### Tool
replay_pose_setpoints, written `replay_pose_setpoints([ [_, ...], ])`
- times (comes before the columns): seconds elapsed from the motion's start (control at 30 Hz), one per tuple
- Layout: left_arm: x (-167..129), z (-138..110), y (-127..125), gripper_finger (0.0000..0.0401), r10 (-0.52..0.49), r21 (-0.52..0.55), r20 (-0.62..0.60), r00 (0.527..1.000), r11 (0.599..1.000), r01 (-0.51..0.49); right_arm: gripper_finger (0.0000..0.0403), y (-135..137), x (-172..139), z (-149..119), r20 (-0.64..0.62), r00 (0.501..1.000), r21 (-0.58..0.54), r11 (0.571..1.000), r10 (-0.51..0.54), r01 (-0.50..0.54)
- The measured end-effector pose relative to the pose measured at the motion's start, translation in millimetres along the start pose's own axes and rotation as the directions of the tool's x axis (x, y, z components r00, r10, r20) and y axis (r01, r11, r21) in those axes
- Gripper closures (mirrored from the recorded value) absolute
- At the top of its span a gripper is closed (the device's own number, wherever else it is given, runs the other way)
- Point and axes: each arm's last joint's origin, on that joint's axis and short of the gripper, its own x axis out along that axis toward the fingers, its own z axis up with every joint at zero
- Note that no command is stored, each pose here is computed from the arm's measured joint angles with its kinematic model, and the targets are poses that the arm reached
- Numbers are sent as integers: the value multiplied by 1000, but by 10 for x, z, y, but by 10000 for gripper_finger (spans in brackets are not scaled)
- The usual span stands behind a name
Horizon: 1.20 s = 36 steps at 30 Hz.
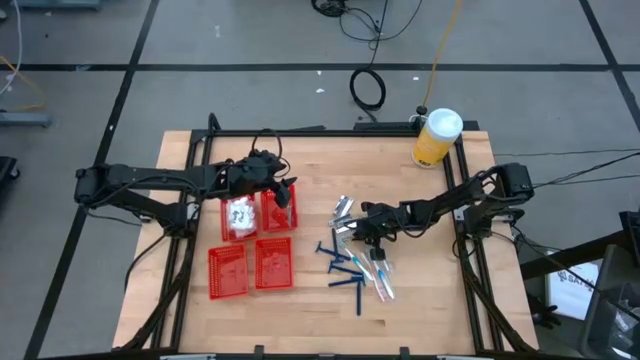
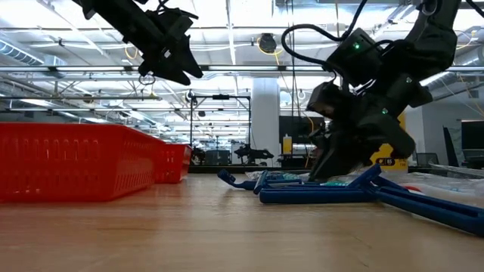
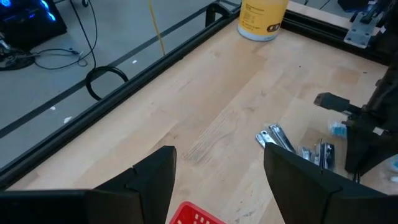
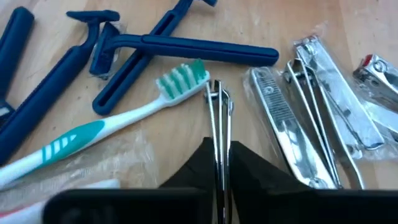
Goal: Pick & Place Travel size toiletries
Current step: Put the silver nail cutter into the top right red basket
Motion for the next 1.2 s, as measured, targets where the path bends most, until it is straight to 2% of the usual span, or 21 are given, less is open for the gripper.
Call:
replay_pose_setpoints([
  [0.17,8,0,-3,162,-1,4,2,1000,1000,1,378,-20,-120,93,57,997,-17,998,-52,53],
  [0.33,9,11,-7,162,-4,2,13,1000,1000,4,388,-81,-416,338,223,963,-65,983,-154,172],
  [0.5,48,66,-71,162,-46,106,81,996,994,37,388,-202,-746,565,430,873,-21,964,-231,266],
  [0.67,197,84,-248,162,-206,225,139,969,959,172,388,-291,-896,682,593,757,53,951,-276,305],
  [0.8,392,82,-423,162,-381,307,207,901,900,310,388,-304,-899,665,682,673,100,948,-287,303],
  [0.93,538,81,-599,162,-558,389,305,772,813,434,388,-289,-904,584,747,599,136,948,-289,288],
  [1.0,582,76,-668,162,-608,421,349,713,782,460,388,-277,-935,546,778,558,146,947,-289,288],
  [1.07,625,59,-708,162,-621,437,381,685,774,459,388,-269,-953,528,796,537,151,951,-278,269],
  [1.2,704,33,-726,162,-616,423,423,664,783,457,388,-252,-960,531,822,541,82,978,-176,194],
])
